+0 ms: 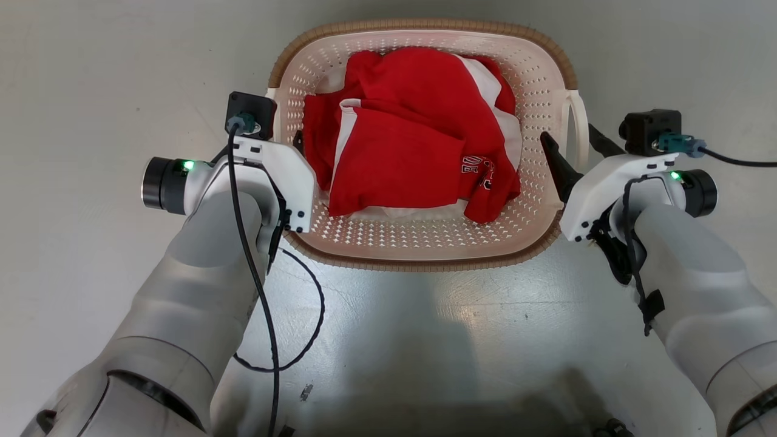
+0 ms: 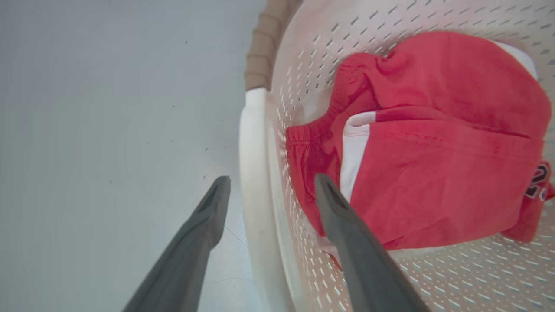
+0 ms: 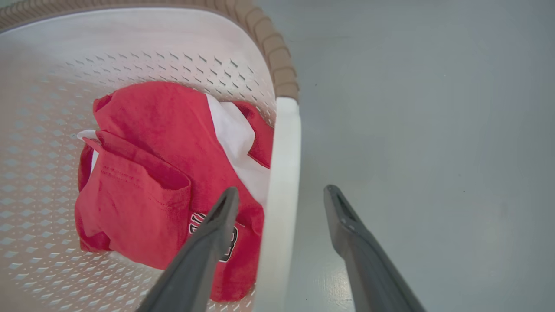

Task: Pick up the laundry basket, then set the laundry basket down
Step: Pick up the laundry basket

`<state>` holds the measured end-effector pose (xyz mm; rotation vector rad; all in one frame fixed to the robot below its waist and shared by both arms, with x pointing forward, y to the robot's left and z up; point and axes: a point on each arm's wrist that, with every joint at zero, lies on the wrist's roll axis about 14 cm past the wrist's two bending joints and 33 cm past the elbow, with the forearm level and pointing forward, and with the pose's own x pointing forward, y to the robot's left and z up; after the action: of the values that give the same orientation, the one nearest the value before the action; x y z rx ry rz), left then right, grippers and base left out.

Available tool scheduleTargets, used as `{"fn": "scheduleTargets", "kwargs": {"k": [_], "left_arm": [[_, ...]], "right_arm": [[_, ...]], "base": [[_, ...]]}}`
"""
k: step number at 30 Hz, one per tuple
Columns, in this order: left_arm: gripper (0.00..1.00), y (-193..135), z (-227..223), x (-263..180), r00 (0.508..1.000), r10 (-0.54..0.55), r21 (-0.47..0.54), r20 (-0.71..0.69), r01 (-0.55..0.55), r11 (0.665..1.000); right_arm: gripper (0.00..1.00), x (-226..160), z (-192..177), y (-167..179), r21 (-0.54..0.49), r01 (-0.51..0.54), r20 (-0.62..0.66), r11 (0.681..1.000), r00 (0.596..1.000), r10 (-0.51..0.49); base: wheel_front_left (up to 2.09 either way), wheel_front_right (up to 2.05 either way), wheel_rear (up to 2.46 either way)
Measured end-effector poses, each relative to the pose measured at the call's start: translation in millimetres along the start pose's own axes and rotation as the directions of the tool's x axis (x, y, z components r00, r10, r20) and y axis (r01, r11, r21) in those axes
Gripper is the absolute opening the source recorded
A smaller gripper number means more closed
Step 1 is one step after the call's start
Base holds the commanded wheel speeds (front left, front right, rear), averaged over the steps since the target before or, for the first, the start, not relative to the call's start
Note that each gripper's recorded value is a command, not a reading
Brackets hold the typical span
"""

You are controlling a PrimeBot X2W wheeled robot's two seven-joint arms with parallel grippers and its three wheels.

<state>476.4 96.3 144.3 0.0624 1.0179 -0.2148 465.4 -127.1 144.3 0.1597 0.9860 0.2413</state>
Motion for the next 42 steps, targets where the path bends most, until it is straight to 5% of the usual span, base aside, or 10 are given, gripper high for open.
{"fn": "scheduleTargets", "kwargs": {"k": [28, 29, 30, 31, 42], "left_arm": [[1.00, -0.8, -7.6, -2.8, 0.999, -0.008, 0.021, -0.041, 0.008, 1.000], [0.98, -1.0, -7.9, -2.8, 0.999, -0.008, 0.019, -0.042, 0.009, 1.000], [0.45, -1.6, -8.3, -2.8, 0.999, -0.010, 0.025, -0.043, 0.011, 1.000], [0.00, -2.0, -8.9, -2.7, 0.999, -0.012, 0.031, -0.046, 0.013, 0.999], [0.00, -5.8, -1.9, -12.9, 0.997, -0.018, 0.055, -0.069, 0.021, 0.998]], "right_arm": [[1.00, 4.9, -1.6, 8.8, 0.048, -0.017, -0.057, 0.999, 0.998, 0.020], [0.90, 4.9, -2.6, 9.0, 0.051, -0.017, -0.060, 0.999, 0.998, 0.020], [0.35, 4.7, -4.3, 9.0, 0.054, -0.017, -0.070, 0.998, 0.997, 0.020], [0.00, 4.8, -4.8, 8.8, 0.057, -0.016, -0.071, 0.998, 0.997, 0.020], [0.00, -6.0, -11.5, 5.4, 0.020, 0.010, -0.143, 1.000, 0.990, -0.007]], "base": [[0.00, 0.00, 0.00], [0.00, 0.00, 0.00], [0.00, 0.00, 0.00], [0.00, 0.00, 0.00], [0.00, 0.00, 0.00]]}}
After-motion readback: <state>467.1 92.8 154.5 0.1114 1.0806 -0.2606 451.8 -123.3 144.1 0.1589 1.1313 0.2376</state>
